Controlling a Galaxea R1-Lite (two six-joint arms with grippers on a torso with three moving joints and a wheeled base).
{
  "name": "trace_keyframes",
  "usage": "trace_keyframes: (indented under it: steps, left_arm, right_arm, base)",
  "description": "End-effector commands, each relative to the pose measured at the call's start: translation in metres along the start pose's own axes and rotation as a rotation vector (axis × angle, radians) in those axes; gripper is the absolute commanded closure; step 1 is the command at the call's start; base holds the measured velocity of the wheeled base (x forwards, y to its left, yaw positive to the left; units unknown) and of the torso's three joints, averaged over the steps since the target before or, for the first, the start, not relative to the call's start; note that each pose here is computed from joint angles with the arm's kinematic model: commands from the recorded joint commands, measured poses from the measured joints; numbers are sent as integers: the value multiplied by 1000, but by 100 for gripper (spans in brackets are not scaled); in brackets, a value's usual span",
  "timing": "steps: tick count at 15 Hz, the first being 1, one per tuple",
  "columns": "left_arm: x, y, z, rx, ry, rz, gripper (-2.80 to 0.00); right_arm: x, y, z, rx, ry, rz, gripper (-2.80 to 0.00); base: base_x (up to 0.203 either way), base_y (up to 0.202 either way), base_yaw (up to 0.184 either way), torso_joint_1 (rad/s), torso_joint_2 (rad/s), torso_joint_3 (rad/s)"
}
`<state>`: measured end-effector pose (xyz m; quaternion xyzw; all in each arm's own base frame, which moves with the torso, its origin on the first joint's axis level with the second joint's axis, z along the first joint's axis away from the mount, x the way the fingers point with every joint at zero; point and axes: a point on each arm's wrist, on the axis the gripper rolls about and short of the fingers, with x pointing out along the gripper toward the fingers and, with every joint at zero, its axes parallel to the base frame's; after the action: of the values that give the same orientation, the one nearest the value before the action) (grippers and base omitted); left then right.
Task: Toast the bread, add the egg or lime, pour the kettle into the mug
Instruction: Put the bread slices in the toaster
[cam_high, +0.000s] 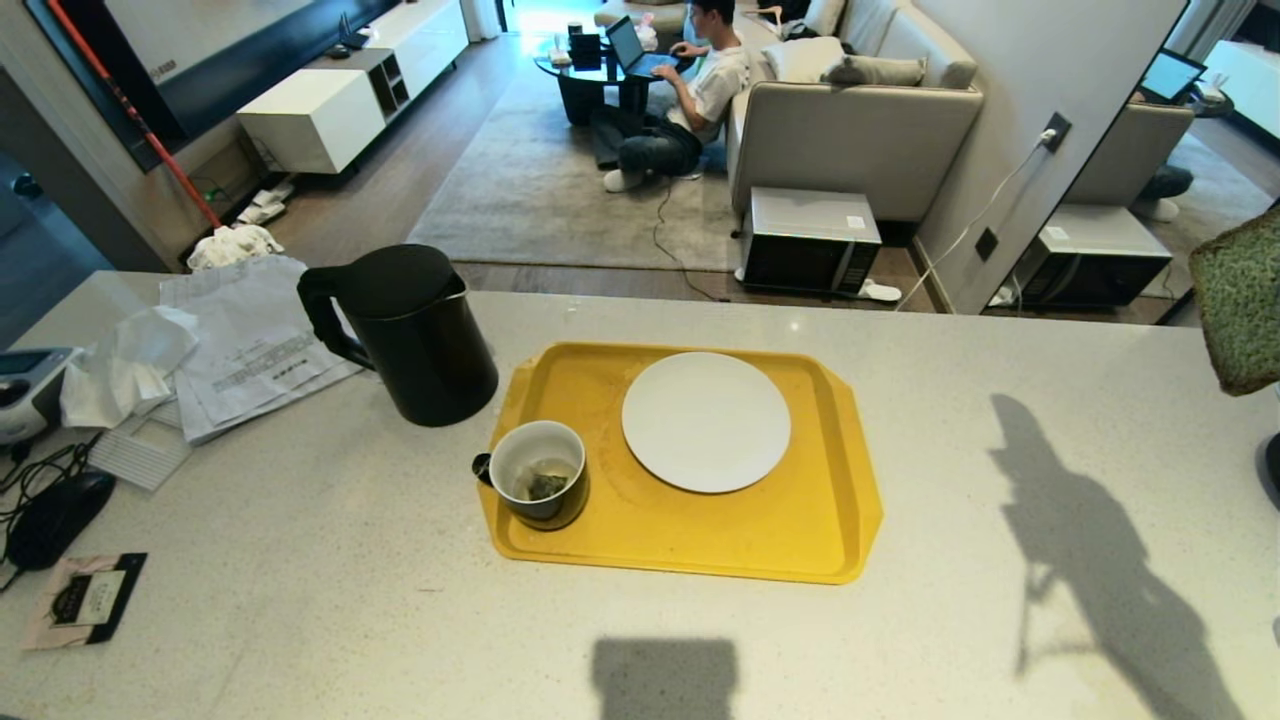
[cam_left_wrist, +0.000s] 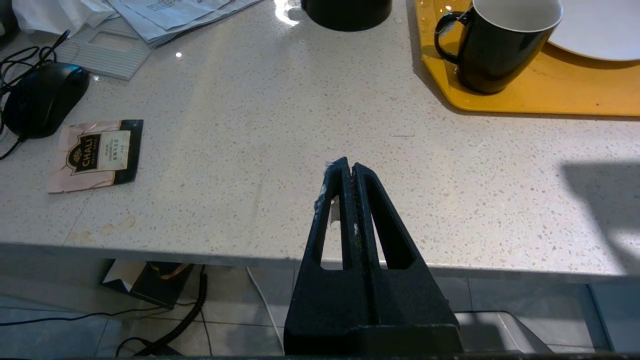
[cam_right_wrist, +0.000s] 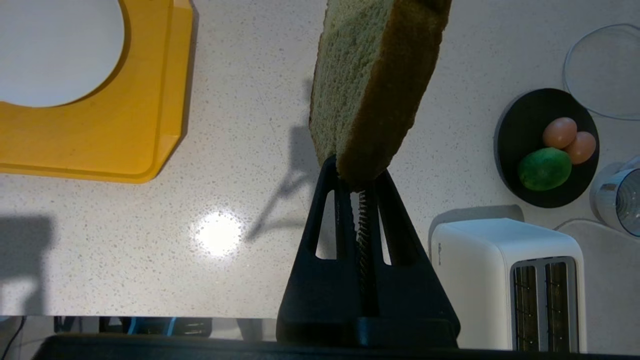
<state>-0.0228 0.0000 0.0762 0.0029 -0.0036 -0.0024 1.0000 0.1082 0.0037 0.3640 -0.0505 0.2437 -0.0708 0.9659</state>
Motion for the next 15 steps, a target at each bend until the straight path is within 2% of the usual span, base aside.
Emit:
trace_keyframes:
  steps: [1, 8, 12, 15]
  left_arm:
    - [0, 0, 0, 0, 0, 0, 0]
    - [0, 0, 0, 0, 0, 0, 0]
    - [0, 0, 0, 0, -2, 0, 0]
    - [0, 0, 0, 0, 0, 0, 0]
  right_arm:
    - [1, 0, 0, -2, 6, -1, 0]
    - [2, 0, 0, -1, 9, -7, 0]
    - [2, 0, 0, -4, 11, -17, 0]
    - [1, -1, 0, -2, 6, -76, 0]
  base:
    - [0, 0, 0, 117, -210, -90]
    - [0, 0, 0, 84, -155, -75]
    - [0, 0, 0, 2, -13, -1]
    - [0, 0, 0, 0, 0, 0]
